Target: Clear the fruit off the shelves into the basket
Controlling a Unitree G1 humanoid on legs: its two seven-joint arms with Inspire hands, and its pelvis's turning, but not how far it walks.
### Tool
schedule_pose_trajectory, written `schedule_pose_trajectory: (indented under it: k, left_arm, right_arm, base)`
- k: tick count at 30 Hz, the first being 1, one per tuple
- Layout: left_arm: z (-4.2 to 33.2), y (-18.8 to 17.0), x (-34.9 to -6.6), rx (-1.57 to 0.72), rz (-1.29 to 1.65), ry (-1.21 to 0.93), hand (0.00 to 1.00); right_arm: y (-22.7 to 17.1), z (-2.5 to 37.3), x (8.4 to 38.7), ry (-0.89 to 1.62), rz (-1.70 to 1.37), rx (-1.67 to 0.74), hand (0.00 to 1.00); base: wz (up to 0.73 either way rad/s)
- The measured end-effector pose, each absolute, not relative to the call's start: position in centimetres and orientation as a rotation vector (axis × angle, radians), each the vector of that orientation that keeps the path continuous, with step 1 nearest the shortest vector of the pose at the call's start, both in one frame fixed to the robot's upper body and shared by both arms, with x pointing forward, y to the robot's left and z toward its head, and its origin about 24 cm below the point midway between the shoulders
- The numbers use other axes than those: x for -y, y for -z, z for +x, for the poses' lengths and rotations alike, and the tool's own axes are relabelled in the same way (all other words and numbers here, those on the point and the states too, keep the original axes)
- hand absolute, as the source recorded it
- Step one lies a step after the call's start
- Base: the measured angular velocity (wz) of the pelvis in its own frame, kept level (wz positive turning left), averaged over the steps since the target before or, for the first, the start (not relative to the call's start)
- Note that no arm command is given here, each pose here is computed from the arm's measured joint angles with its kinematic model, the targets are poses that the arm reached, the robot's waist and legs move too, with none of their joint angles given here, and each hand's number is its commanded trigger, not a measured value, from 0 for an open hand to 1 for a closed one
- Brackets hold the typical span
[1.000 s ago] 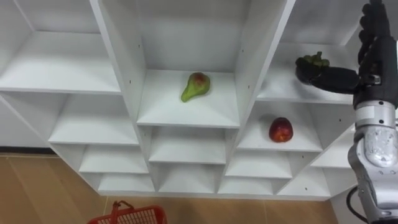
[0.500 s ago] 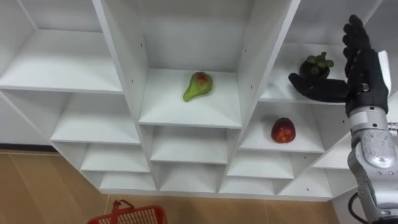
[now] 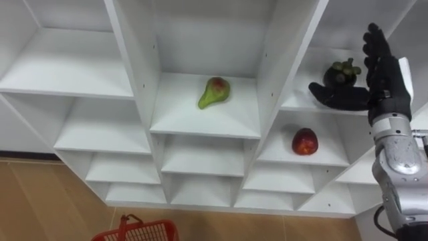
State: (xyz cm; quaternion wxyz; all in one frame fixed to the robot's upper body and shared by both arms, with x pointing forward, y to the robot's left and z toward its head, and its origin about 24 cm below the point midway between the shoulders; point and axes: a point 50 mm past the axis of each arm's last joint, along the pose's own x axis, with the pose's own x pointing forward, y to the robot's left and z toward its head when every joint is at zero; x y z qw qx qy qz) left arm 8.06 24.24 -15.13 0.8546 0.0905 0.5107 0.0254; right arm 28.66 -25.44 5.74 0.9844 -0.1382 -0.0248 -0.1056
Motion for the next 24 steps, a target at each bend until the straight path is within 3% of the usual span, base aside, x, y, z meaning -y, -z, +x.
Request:
schedule_pose_trajectory:
  k: [24]
  left_arm:
    - [7.9, 15.1, -24.7, -1.083, 0.176, -0.099, 1.0]
  right_arm:
    - [-5.3, 29.6, 26.4, 0.192, -0.332, -0.018, 0.0]
  base:
    - [0.01]
